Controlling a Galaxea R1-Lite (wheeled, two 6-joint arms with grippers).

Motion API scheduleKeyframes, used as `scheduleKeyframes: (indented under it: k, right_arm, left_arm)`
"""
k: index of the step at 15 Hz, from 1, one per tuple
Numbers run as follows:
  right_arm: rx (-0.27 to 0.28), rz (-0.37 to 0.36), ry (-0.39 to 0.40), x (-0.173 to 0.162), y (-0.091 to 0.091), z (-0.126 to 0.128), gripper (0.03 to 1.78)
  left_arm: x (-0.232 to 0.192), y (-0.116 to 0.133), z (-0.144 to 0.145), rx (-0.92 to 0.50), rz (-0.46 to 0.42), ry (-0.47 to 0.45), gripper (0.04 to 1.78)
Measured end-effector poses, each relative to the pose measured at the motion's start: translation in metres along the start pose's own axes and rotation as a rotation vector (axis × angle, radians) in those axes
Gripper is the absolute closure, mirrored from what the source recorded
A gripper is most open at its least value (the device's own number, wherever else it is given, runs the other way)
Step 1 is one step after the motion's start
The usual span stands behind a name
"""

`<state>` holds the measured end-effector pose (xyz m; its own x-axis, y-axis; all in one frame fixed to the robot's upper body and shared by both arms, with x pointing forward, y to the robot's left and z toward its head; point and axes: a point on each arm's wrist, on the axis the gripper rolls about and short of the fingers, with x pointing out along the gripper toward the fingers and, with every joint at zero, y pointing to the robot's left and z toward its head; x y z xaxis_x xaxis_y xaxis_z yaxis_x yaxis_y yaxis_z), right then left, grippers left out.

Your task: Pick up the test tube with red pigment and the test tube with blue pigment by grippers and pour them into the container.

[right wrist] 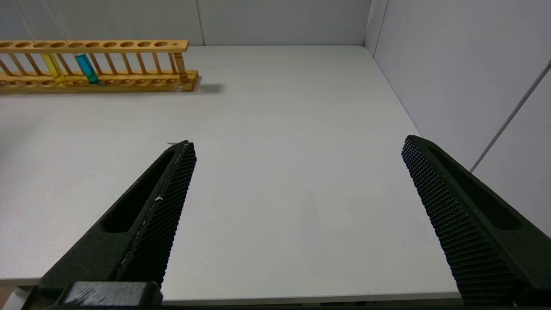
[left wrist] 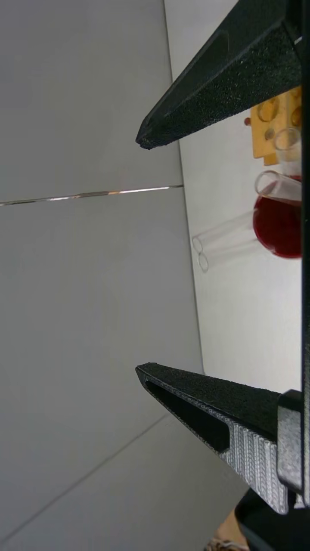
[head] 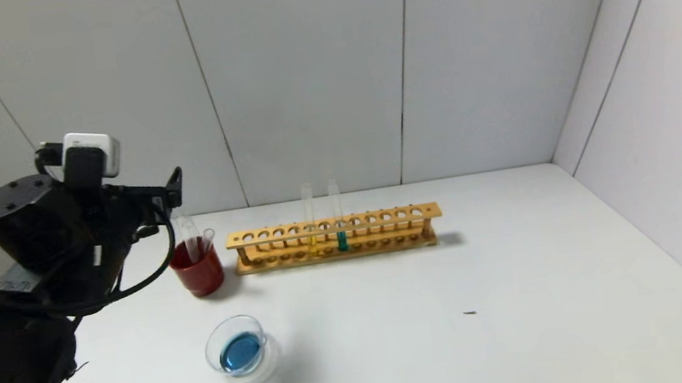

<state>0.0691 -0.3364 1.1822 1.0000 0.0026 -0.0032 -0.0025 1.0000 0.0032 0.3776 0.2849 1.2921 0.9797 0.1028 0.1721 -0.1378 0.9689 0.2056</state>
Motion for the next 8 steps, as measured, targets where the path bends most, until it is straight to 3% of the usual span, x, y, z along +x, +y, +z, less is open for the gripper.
scheduleKeyframes:
  k: [8]
  right_arm:
    - [0.0,0.0,0.0,0.0,0.0,0.0,0.06]
  left_arm:
    - [-0.169,0.063,0.041,-0.03,0.036,-0.152,0.07]
